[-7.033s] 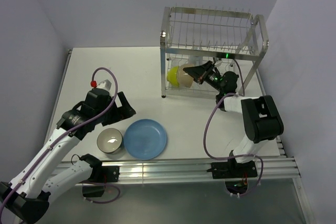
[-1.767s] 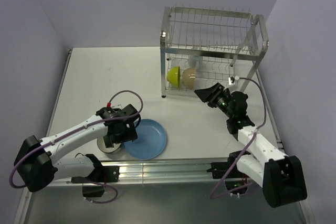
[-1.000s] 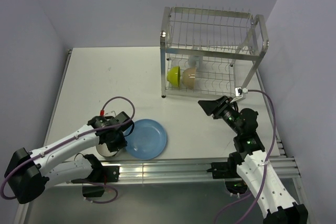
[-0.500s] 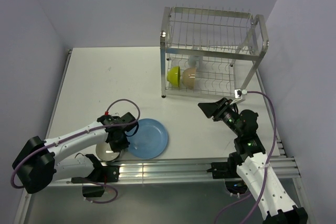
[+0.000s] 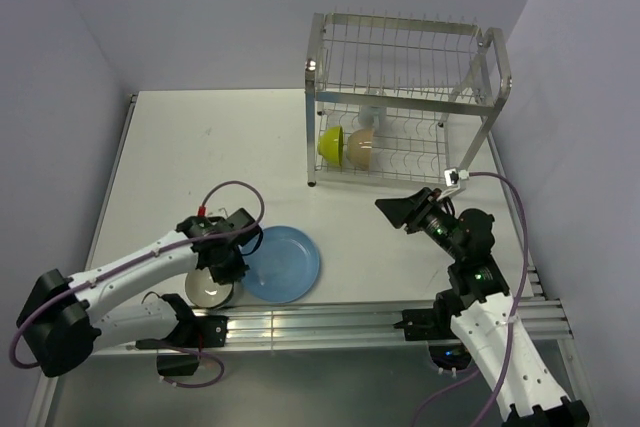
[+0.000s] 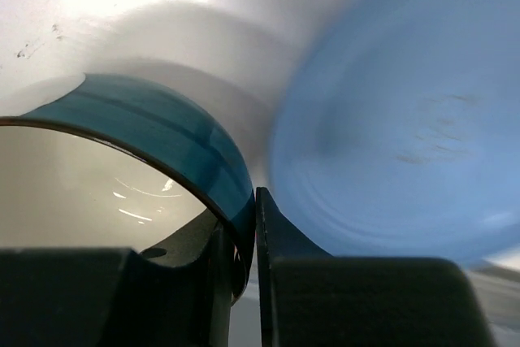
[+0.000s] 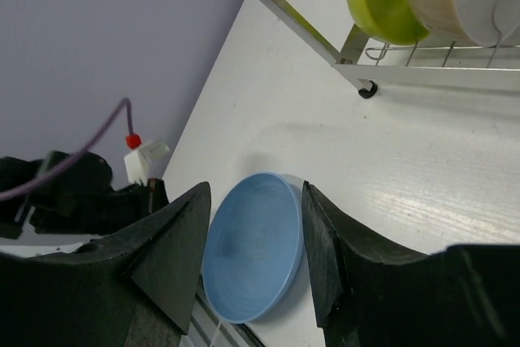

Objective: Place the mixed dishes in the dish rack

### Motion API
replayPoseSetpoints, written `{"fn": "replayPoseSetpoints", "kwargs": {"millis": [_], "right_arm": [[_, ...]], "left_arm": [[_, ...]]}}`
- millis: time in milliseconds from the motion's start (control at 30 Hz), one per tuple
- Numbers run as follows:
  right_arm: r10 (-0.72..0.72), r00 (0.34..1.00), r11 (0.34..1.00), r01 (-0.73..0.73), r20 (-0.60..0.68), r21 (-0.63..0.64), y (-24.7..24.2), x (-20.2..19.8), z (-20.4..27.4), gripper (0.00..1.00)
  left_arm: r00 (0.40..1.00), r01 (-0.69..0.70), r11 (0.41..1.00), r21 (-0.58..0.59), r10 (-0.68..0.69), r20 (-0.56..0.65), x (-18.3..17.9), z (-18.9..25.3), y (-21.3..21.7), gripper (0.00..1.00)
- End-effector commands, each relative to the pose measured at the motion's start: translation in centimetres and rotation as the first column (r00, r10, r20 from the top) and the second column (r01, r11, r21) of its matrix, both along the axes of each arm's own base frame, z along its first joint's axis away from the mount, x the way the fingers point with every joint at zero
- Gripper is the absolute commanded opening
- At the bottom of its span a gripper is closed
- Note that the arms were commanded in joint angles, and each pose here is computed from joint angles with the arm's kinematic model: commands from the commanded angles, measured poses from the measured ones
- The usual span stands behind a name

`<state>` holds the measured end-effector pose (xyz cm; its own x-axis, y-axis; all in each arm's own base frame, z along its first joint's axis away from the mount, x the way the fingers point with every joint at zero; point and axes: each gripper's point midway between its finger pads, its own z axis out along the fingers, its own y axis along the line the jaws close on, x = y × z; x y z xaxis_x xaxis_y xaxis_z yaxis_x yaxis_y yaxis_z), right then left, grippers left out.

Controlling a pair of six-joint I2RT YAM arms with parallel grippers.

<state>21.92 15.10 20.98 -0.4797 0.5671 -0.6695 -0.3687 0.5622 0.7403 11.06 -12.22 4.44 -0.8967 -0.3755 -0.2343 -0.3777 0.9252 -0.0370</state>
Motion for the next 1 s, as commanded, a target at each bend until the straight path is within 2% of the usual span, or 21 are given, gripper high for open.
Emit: {"fn": "replayPoseSetpoints", "kwargs": {"millis": [0, 167, 233, 300, 333, 400, 433, 500, 533, 600, 633, 667, 700, 733, 767, 833, 867, 900, 967], "right_arm": [[0.049, 0.994, 0.999, -0.047, 0.093, -0.025, 0.5, -0.8, 3.2, 0.56], [0.095, 0.991, 0.995, -0.093, 0.091, -0.025, 1.2, -1.4, 4.0, 0.54], [0.114, 0.989, 0.993, -0.113, 0.097, -0.02, 1.5, -1.8, 4.3, 0.54], [0.137, 0.986, 0.991, -0.136, 0.096, -0.018, 1.9, -2.1, 4.6, 0.54], [0.163, 0.982, 0.987, -0.163, 0.096, -0.014, 2.2, -2.4, 4.9, 0.54], [0.196, 0.976, 0.981, -0.196, 0.092, -0.01, 2.7, -2.8, 5.2, 0.53], [0.231, 0.969, 0.973, -0.232, 0.089, 0.002, 3.1, -3.3, 5.5, 0.53], [0.28, 0.951, 0.958, -0.286, 0.13, 0.025, 3.6, -4.0, 6.6, 0.53], [0.328, 0.937, 0.94, -0.337, 0.118, 0.058, 4.1, -4.9, 6.8, 0.53], [0.366, 0.919, 0.92, -0.381, 0.15, 0.089, 4.5, -5.5, 7.8, 0.53], [0.385, 0.915, 0.907, -0.399, 0.121, 0.133, 4.8, -5.7, 7.8, 0.53], [0.42, 0.9, 0.888, -0.434, 0.118, 0.152, 5.1, -6.2, 8.0, 0.53], [0.434, 0.887, 0.874, -0.457, 0.157, 0.166, 5.2, -6.5, 8.5, 0.53], [0.451, 0.883, 0.855, -0.47, 0.131, 0.221, 5.4, -6.7, 8.8, 0.53], [0.473, 0.861, 0.831, -0.507, 0.19, 0.229, 5.4, -7.4, 9.9, 0.53], [0.493, 0.856, 0.795, -0.516, 0.154, 0.32, 5.5, -7.7, 9.8, 0.53], [0.496, 0.854, 0.77, -0.517, 0.159, 0.373, 5.4, -8.0, 10.2, 0.54], [0.489, 0.853, 0.77, -0.521, 0.185, 0.369, 5.3, -7.9, 10.2, 0.54], [0.5, 0.853, 0.727, -0.509, 0.153, 0.462, 5.1, -8.0, 10.4, 0.57]], "left_arm": [[0.984, -0.001, 0.993, -0.121, 0.023, 0.179, 3.0, 6.4, -2.1, 0.0], [0.922, 0.132, 0.943, -0.306, -0.003, 0.387, 5.7, 17.4, -5.4, 0.0], [0.881, 0.224, 0.881, -0.416, -0.001, 0.473, 6.3, 22.3, -7.5, 0.0], [0.843, 0.315, 0.819, -0.479, -0.009, 0.539, 6.4, 25.2, -9.2, 0.0], [0.817, 0.383, 0.755, -0.533, -0.007, 0.577, 6.4, 27.4, -10.7, 0.0], [0.786, 0.454, 0.693, -0.56, -0.016, 0.618, 6.3, 29.2, -12.1, 0.0], [0.762, 0.512, 0.628, -0.586, -0.018, 0.647, 6.1, 30.6, -13.4, 0.0], [0.742, 0.569, 0.554, -0.608, -0.026, 0.67, 5.8, 31.7, -14.7, 0.0], [0.718, 0.621, 0.475, -0.623, -0.027, 0.695, 5.3, 32.8, -15.9, 0.0], [0.698, 0.665, 0.389, -0.638, -0.018, 0.716, 4.8, 34.0, -17.0, 0.0], [0.693, 0.679, 0.353, -0.644, -0.02, 0.72, 4.6, 33.9, -17.5, 0.0], [0.656, 0.728, 0.254, -0.636, 0.009, 0.755, 3.9, 36.1, -18.1, 0.0], [0.641, 0.748, 0.21, -0.63, 0.023, 0.768, 3.6, 36.9, -18.3, 0.0], [0.634, 0.758, 0.175, -0.628, 0.029, 0.773, 3.3, 37.1, -18.5, 0.0], [0.591, 0.8, 0.082, -0.595, 0.072, 0.804, 2.6, 39.3, -18.7, 0.0], [0.556, 0.828, 0.016, -0.561, 0.11, 0.824, 2.2, 40.4, -18.5, 0.0], [0.521, 0.853, -0.045, -0.52, 0.155, 0.84, 1.8, 41.8, -18.1, 0.0], [0.486, 0.874, -0.086, -0.479, 0.191, 0.853, 1.1, 43.3, -17.6, 0.0], [0.472, 0.881, -0.155, -0.447, 0.235, 0.849, 0.5, 44.2, -16.9, 0.0]]}}
